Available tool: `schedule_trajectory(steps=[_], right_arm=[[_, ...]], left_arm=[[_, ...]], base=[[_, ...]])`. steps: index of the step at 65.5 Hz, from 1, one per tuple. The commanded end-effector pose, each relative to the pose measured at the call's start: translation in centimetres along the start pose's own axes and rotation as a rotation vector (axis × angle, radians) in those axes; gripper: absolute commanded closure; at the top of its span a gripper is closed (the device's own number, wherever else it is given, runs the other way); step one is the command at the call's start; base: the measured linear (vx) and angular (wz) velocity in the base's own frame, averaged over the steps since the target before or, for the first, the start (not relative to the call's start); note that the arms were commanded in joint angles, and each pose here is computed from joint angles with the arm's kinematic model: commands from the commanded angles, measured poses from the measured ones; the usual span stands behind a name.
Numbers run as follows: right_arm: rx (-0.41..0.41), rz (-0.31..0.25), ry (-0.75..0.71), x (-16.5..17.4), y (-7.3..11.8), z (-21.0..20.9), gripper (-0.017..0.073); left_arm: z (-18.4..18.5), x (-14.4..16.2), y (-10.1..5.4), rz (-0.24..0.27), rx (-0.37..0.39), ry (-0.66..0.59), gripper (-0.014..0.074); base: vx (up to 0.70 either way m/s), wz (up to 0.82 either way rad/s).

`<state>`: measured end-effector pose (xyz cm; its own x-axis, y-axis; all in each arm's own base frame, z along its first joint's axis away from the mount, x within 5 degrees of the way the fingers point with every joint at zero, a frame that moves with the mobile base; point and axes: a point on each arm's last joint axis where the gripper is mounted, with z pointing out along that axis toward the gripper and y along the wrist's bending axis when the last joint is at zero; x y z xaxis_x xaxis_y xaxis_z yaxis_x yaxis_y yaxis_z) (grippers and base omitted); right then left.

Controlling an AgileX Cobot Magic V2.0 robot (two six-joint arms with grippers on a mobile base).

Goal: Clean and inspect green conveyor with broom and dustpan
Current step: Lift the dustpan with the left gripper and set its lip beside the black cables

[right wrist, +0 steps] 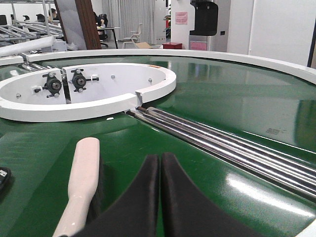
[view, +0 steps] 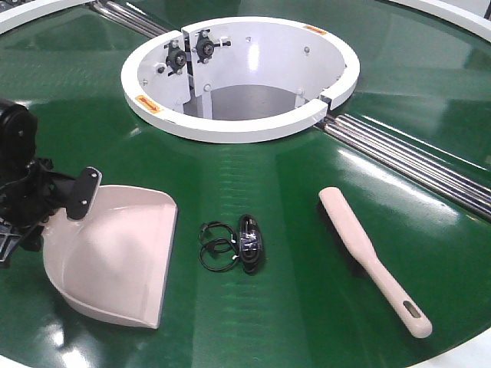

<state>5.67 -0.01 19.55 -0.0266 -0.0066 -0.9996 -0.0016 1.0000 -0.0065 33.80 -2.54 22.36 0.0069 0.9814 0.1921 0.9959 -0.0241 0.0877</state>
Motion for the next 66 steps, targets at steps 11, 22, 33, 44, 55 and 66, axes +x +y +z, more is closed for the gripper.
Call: schedule_trajectory(steps=[11, 22, 33, 44, 55, 66], right_arm=[[0.002, -0.008, -0.081, -0.6, 0.0, -0.1, 0.0568], [0.002, -0.008, -0.081, -0.6, 0.0, -0.1, 0.0568], [0.002, -0.008, -0.082, -0.6, 0.0, -0.1, 0.0568], [0.002, -0.008, -0.082, -0.6, 0.0, -0.1, 0.0568], [0.002, -0.008, -0.082, -0.6, 0.0, -0.1, 0.0568], [0.002, -0.008, -0.082, -0.6, 0.0, -0.1, 0.0568]], left_arm=[[-3.3, -0.1, -0.4, -0.049, -0.078, -0.080, 0.0601], [-4.5, -1.1, 0.2, -0.031, -0.117, -0.097, 0.0601], [-4.8, -2.2, 1.0, -0.009, -0.131, -0.109, 0.0601], [-3.0, -2.9, 1.0, 0.013, -0.022, -0.085, 0.0601], [-2.2, -2.8, 1.1, -0.030, 0.000, -0.051, 0.0601], [-2.2, -2.7, 1.2, -0.038, -0.010, -0.041, 0.0601]], base=[[0.00, 0.00], [0.00, 0.00], [0.00, 0.00], [0.00, 0.00], [0.00, 0.00], [0.00, 0.00]])
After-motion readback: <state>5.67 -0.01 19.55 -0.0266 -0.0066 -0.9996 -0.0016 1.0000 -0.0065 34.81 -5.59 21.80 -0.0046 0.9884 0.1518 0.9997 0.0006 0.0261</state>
